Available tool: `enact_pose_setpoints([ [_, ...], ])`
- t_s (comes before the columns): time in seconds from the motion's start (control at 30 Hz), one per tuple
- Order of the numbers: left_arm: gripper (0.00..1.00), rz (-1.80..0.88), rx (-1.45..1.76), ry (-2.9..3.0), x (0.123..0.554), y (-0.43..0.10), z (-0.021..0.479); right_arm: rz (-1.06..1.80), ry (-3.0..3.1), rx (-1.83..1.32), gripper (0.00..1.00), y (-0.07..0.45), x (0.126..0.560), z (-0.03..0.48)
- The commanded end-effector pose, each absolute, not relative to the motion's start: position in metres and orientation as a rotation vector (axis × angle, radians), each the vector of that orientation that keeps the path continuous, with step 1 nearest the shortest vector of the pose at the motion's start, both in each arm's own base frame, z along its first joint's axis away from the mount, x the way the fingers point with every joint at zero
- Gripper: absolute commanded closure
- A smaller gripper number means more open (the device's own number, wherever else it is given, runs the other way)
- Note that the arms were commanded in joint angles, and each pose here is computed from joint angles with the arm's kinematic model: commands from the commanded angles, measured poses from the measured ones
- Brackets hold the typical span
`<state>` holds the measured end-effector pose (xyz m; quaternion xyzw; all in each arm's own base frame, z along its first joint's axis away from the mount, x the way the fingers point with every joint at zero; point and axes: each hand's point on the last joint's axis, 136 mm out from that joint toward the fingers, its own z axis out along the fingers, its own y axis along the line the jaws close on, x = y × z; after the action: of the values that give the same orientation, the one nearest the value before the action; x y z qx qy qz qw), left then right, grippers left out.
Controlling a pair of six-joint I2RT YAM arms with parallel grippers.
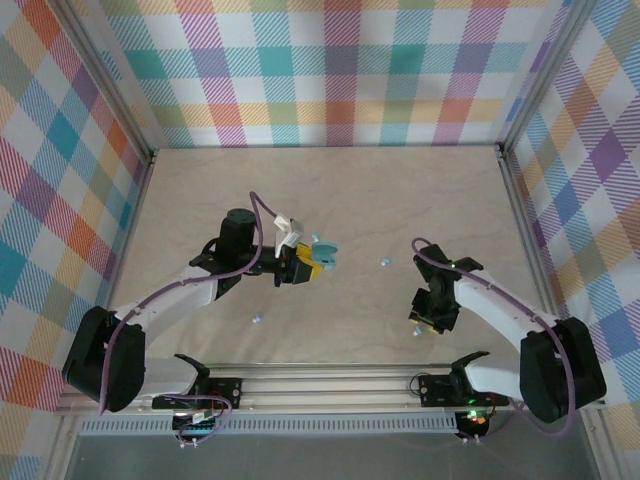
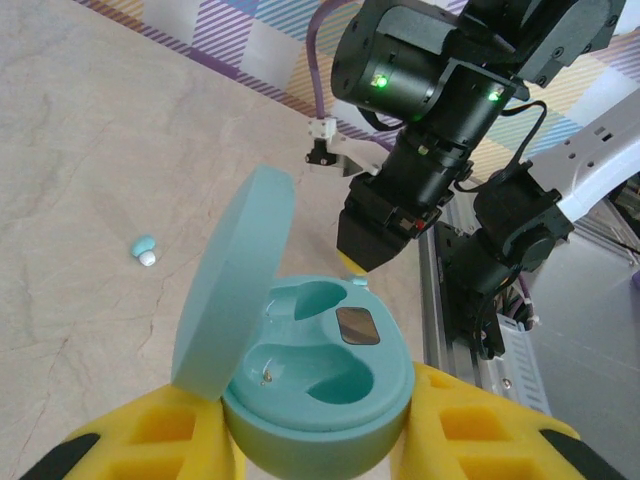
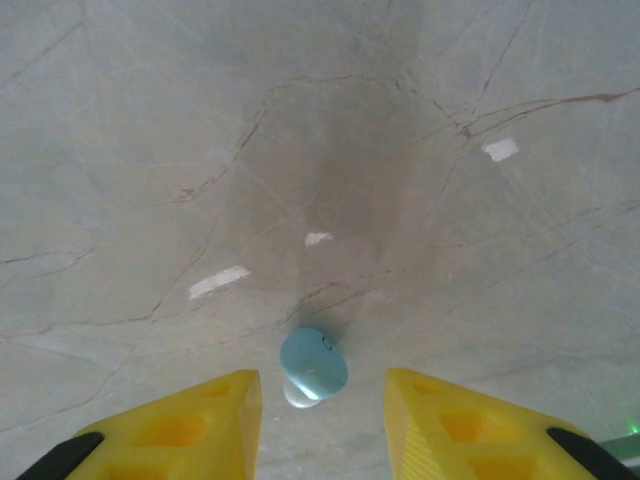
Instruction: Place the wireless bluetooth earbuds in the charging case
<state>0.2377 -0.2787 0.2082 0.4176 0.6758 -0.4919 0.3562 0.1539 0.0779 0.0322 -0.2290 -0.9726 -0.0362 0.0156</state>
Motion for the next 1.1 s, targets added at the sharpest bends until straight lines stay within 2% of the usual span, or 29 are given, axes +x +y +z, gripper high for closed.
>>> enact_pose_setpoints([
  [0.0, 0.85, -1.267, 1.097, 1.692, 0.239, -0.277, 0.221, -0.08, -3.017, -0.692, 0.6, 0.074, 0.151, 0.023],
  [0.57, 0.85, -1.265, 1.103, 1.692, 0.238, -0.277, 0.223, -0.249, -2.979, -0.69, 0.68, 0.094, 0.151, 0.013],
  [0.9, 0.85, -1.263, 1.104, 1.692, 0.236, -0.276, 0.223, -0.285, -2.956, -0.704, 0.67, 0.098, 0.149, 0.016],
  [1.07, 0.85, -1.262, 1.105, 1.692, 0.236, -0.276, 0.224, -0.281, -2.954, -0.708, 0.71, 0.098, 0.149, 0.013],
])
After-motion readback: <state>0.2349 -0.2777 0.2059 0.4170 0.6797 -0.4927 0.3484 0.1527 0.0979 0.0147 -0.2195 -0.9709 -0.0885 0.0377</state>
